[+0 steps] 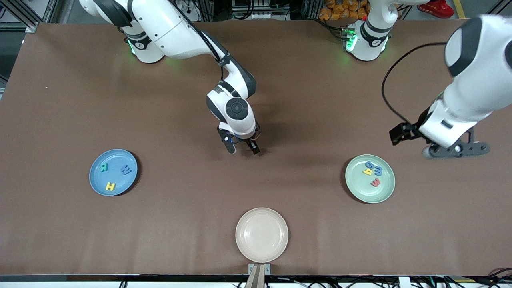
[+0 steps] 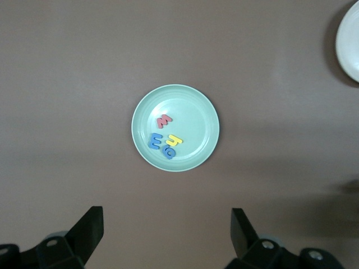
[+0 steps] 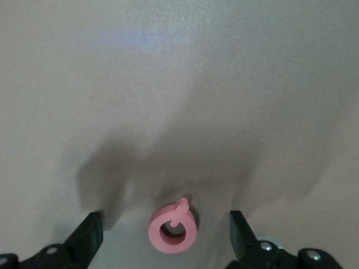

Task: Sort uppercase to blue plate, lowercase to green plate
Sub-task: 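Drop the pink Q on the blue plate while the left gripper withdraws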

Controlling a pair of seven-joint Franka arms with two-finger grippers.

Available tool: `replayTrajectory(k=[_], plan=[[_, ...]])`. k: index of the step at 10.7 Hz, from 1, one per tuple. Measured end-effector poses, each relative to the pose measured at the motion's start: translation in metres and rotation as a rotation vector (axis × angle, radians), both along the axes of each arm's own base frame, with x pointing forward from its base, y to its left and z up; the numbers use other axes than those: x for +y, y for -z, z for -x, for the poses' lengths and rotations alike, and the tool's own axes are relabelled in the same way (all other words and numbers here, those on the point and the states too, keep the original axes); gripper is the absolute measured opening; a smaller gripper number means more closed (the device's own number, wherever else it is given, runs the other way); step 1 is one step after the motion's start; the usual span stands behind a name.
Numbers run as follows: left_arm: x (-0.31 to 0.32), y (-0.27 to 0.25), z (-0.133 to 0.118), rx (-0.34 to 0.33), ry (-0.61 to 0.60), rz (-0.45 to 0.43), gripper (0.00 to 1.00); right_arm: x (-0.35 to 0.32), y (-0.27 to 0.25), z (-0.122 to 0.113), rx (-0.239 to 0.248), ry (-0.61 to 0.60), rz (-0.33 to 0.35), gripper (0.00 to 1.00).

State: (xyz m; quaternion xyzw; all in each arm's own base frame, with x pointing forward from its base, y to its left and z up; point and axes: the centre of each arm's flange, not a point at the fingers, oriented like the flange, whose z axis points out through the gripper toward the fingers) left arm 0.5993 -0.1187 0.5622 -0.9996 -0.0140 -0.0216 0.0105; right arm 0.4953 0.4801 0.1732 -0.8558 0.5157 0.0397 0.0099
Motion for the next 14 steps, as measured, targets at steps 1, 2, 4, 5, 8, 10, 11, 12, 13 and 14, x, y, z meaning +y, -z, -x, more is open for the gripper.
replayTrajectory(k=[1,2,4,5,8,10,11,12,13,14], plan=[[-0.001,-0.016,0.010,-0.008,0.005,0.005,1.00,0.000,0.001,0.001,0.001,-0.001,0.001,0.99],[-0.002,-0.030,0.018,-0.017,0.010,0.008,1.00,0.000,0.001,0.001,0.000,0.000,0.001,0.85],[-0.005,-0.055,0.037,-0.027,0.019,0.005,1.00,0.002,-0.004,-0.001,-0.013,0.000,-0.010,0.55],[-0.002,-0.065,0.045,-0.024,0.014,0.002,1.00,0.003,-0.006,-0.001,-0.017,-0.002,-0.012,0.41],[0.015,-0.077,0.057,-0.003,0.067,-0.007,1.00,0.004,-0.007,0.000,-0.020,-0.008,-0.008,0.37],[0.022,-0.081,0.062,0.009,0.081,-0.008,1.00,-0.003,-0.012,-0.010,-0.036,-0.004,-0.007,0.37],[0.024,-0.084,0.064,0.009,0.077,-0.006,1.00,-0.015,-0.021,-0.026,-0.056,-0.013,-0.010,0.37],[0.027,-0.085,0.066,0.016,0.072,0.008,1.00,-0.036,-0.032,-0.045,-0.065,-0.044,-0.007,0.37],[0.028,-0.085,0.067,0.027,0.072,0.019,1.00,-0.066,-0.044,-0.068,-0.067,-0.087,-0.001,0.37],[0.028,-0.083,0.067,0.033,0.072,0.020,1.00,-0.099,-0.052,-0.090,-0.066,-0.130,0.005,0.37]])
